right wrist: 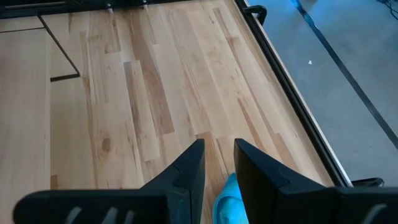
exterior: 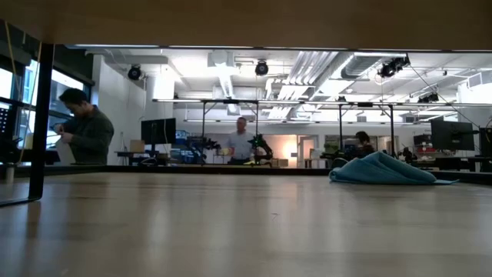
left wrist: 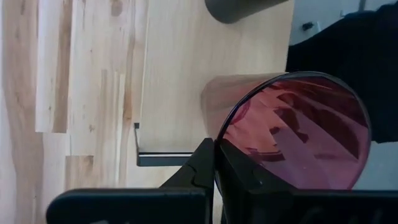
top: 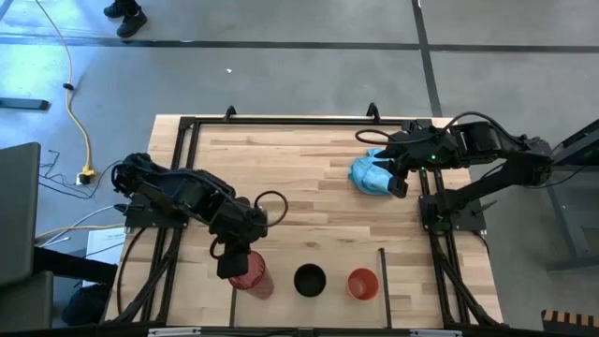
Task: Stack small to large cups/mugs on shelf
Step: Put the red cup on the shelf
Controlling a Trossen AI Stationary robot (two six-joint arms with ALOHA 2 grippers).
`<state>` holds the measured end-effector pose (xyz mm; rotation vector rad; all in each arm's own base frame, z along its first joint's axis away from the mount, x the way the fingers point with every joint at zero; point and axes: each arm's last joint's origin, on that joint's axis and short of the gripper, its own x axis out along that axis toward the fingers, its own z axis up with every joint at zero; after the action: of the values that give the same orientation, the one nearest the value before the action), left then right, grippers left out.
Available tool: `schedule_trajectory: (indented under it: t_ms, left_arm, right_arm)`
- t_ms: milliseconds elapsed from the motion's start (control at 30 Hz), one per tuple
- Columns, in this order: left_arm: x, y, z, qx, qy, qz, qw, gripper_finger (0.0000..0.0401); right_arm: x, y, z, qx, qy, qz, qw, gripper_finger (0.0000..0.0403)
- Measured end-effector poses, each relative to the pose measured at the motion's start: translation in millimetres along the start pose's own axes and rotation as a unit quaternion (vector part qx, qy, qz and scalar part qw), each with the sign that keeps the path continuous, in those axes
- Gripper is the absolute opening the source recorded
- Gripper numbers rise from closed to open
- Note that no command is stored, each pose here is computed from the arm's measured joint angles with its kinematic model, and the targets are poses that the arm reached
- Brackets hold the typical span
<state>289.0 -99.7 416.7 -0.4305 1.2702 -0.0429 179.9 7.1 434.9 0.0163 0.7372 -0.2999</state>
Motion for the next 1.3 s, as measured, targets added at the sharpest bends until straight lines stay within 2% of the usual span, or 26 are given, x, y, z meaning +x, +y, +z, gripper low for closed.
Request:
schedule_trajectory:
  t_ms: [300,1300]
  left_arm:
    - [0.5,0.5,0.8,-0.009,-0.006,0.009,1.0,0.0]
    - [0.4,-0.7,-0.8,-0.013,0.018,-0.019,1.0,0.0001]
  right_arm:
    - [0.1,0.2,0.4,-0.008,-0.002,0.0,1.0,0.0078]
    - [0.1,0.1,0.4,-0.006,-0.002,0.0,1.0,0.0078]
